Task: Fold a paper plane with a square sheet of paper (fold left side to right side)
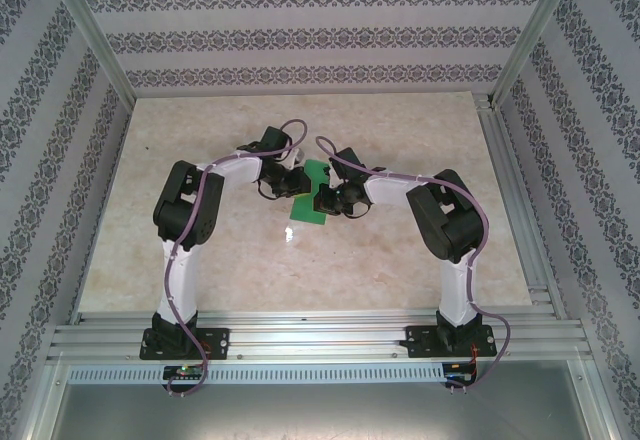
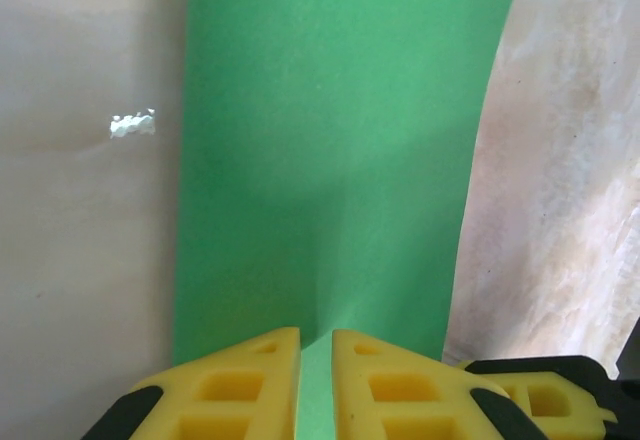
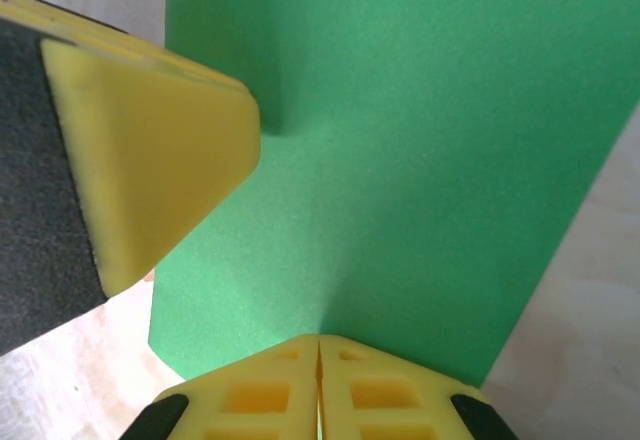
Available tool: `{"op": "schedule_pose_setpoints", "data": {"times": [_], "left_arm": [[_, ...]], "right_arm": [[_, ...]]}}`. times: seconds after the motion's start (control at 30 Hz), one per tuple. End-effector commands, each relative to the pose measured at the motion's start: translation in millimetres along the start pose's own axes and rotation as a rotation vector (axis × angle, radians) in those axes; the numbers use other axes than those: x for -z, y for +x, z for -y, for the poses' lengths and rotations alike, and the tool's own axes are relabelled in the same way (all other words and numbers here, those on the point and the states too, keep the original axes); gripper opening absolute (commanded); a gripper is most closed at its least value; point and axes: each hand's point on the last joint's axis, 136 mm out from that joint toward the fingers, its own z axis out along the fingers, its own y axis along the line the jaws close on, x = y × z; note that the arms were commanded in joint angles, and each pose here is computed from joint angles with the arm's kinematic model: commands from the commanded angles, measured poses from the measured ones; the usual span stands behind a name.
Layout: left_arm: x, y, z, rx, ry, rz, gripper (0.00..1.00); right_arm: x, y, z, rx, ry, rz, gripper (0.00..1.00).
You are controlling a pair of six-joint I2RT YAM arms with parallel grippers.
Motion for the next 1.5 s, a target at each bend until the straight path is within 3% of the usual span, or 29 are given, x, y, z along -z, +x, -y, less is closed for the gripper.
{"op": "schedule_pose_setpoints", "data": {"times": [0.0,0.97,1.13,1.3,1.47], "left_arm": [[-3.2,-16.3,-5.2,0.017,0.011,0.035,0.17],[16.4,-73.4,-38.6,0.078,0.017,0.135,0.19],[40.0,-84.4,-31.9,0.053,0.026,0.18,0.2],[85.8,-71.9,-16.6,0.003,0.024,0.26,0.24],[84.0,-34.4,2.6,0.005,0.149,0.241,0.22]], "right_arm": [[-20.2,35.5,46.4,-0.022,0.178,-0.103,0.08],[-19.2,43.3,52.1,-0.007,0.212,-0.139,0.08],[-16.2,37.5,43.3,0.015,0.181,-0.12,0.09],[-13.4,28.5,32.6,0.031,0.151,-0.097,0.09],[-15.7,28.1,31.7,0.027,0.144,-0.095,0.09]]}}
